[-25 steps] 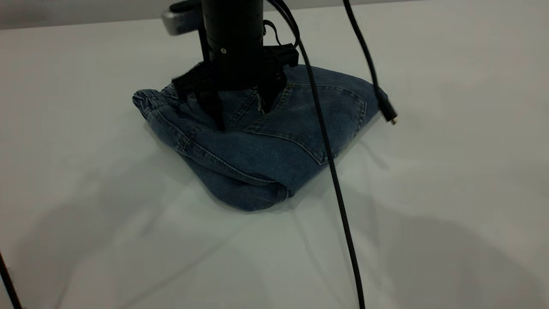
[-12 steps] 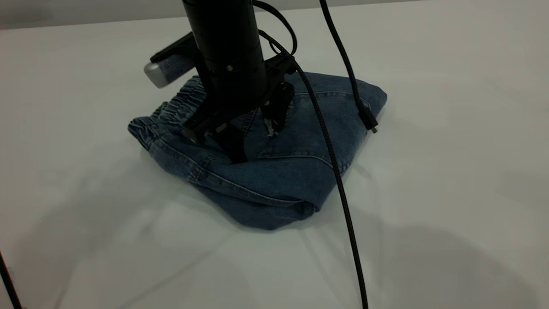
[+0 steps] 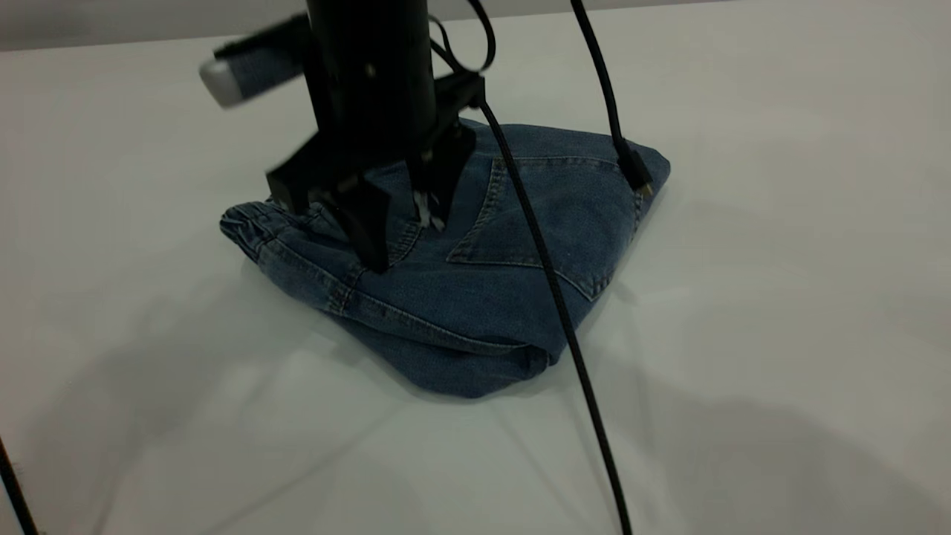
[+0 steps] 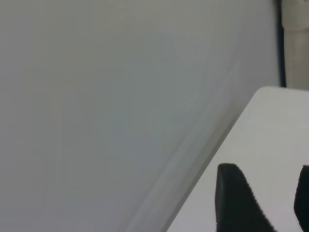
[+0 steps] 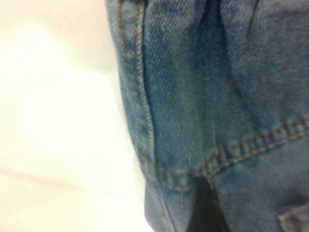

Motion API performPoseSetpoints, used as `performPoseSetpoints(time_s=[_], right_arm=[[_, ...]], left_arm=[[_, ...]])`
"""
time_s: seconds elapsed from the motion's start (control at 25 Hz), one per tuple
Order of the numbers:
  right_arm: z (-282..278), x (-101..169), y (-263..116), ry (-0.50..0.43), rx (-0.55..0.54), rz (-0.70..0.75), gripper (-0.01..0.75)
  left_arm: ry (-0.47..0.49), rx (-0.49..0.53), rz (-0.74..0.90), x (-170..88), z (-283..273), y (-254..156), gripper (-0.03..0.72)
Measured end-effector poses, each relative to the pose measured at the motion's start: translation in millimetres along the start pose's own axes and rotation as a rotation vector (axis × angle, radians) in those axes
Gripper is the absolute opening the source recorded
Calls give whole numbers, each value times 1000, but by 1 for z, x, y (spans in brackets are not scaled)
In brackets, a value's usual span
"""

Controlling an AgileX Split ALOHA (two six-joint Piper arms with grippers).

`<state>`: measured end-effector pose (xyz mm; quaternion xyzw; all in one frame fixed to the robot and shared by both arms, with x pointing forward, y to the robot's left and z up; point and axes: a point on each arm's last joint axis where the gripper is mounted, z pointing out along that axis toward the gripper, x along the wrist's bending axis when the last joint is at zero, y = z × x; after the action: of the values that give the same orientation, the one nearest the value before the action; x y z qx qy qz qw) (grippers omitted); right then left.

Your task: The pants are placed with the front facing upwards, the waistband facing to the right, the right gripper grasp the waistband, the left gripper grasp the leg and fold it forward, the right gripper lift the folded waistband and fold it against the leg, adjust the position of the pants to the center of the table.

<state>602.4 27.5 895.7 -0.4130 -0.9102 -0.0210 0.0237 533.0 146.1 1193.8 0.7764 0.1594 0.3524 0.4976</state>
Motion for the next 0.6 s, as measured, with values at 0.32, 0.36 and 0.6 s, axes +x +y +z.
performPoseSetpoints(time_s=[0.32,0.36,0.6], right_arm=[[-31,14,10,148,-109,77,402],[-31,16,13,167,-135,115,402],[-11,-2,35,157,-318,396,402]], left_arm=[[11,1,7,1,0,0,305],[11,1,7,1,0,0,305],[11,1,7,1,0,0,305]])
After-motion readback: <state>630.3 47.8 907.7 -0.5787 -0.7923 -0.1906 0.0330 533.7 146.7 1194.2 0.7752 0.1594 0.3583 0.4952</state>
